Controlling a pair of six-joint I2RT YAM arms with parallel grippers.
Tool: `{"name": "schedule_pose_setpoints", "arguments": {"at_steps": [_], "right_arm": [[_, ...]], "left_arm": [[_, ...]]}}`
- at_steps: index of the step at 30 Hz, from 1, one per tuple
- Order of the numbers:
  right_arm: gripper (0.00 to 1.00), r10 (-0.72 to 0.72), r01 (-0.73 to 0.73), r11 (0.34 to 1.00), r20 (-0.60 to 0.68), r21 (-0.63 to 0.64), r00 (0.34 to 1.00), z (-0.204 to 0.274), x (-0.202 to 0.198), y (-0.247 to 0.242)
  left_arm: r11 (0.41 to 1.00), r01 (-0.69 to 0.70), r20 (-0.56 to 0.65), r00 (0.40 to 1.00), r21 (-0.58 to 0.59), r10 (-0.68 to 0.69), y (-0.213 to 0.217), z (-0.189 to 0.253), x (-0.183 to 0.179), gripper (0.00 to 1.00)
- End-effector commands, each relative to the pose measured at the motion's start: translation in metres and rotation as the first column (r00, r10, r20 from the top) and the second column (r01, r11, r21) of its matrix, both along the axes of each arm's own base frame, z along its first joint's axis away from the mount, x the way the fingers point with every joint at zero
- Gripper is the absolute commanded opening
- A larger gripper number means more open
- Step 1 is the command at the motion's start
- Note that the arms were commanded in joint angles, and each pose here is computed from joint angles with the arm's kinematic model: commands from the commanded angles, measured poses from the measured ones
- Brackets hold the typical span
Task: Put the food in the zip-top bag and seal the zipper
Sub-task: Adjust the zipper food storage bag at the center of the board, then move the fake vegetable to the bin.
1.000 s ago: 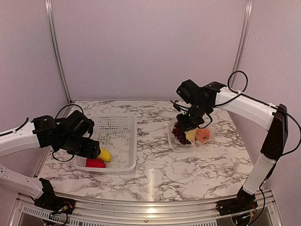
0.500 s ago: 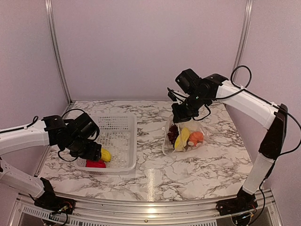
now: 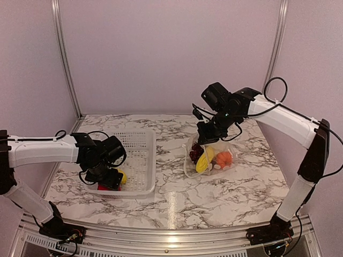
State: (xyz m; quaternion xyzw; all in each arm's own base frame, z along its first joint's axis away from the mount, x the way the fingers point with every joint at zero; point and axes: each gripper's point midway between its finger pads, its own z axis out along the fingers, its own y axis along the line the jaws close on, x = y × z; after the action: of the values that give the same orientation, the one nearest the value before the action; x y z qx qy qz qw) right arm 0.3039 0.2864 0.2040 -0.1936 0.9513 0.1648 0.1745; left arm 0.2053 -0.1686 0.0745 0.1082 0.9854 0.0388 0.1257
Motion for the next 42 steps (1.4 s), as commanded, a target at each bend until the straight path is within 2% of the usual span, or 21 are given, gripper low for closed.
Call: {"name": "schedule_pose_setpoints", "arguments": {"at_steps": [1, 7, 11, 13, 17, 20, 23, 28, 31, 35, 42], "right_arm": [[0.0, -0.003, 0.002, 0.999, 0.033, 0.047, 0.999, 0.017, -0.003, 0.001], [0.0, -0.005, 0.004, 0.999, 0.028, 0.046, 1.0, 0.013, -0.006, -0.001], [0.0, -0.007, 0.006, 0.999, 0.028, 0.051, 1.0, 0.012, -0.005, -0.001], [0.0, -0.01, 0.008, 0.999, 0.028, 0.053, 1.0, 0.011, -0.005, -0.001], [0.0, -0.01, 0.009, 0.998, 0.02, 0.06, 1.0, 0.006, -0.004, 0.0], [0.0, -0.007, 0.006, 0.998, 0.015, 0.068, 1.0, 0.005, -0.003, 0.002], [0.0, -0.004, 0.003, 0.998, 0.018, 0.068, 1.0, 0.006, -0.001, 0.003], [0.0, -0.006, 0.005, 0.998, 0.022, 0.068, 1.0, 0.005, 0.001, 0.0], [0.0, -0.006, 0.004, 0.997, 0.02, 0.071, 1.0, 0.004, 0.002, 0.0], [0.0, 0.001, -0.002, 0.997, 0.016, 0.077, 1.0, 0.003, 0.004, 0.001], [0.0, 0.016, -0.017, 0.997, 0.013, 0.077, 1.0, 0.003, 0.006, 0.004]], "left_arm": [[0.999, 0.042, -0.038, 0.998, 0.033, -0.041, -0.003, -0.002, 0.003, 0.91], [0.996, 0.068, -0.136, 0.988, -0.051, -0.075, -0.03, -0.012, -0.003, 0.9], [0.972, 0.078, -0.154, 0.981, -0.22, -0.113, -0.069, -0.007, 0.0, 0.88], [0.956, 0.088, -0.116, 0.985, -0.279, -0.125, -0.084, 0.001, 0.009, 0.88], [0.942, 0.137, 0.035, 0.99, -0.305, -0.133, -0.101, 0.022, 0.042, 0.88], [0.945, 0.138, 0.164, 0.982, -0.295, -0.092, -0.104, 0.044, 0.067, 0.89], [0.957, 0.1, 0.216, 0.976, -0.274, -0.041, -0.094, 0.065, 0.074, 0.89], [0.963, -0.03, 0.108, 0.992, -0.268, 0.061, -0.068, 0.07, 0.045, 0.87], [0.955, -0.1, 0.004, 0.994, -0.281, 0.105, -0.056, 0.06, 0.019, 0.85], [0.945, -0.125, -0.114, 0.989, -0.302, 0.095, -0.055, 0.045, -0.009, 0.8], [0.964, -0.086, -0.233, 0.972, -0.252, 0.026, -0.059, 0.013, -0.026, 0.74]]}}
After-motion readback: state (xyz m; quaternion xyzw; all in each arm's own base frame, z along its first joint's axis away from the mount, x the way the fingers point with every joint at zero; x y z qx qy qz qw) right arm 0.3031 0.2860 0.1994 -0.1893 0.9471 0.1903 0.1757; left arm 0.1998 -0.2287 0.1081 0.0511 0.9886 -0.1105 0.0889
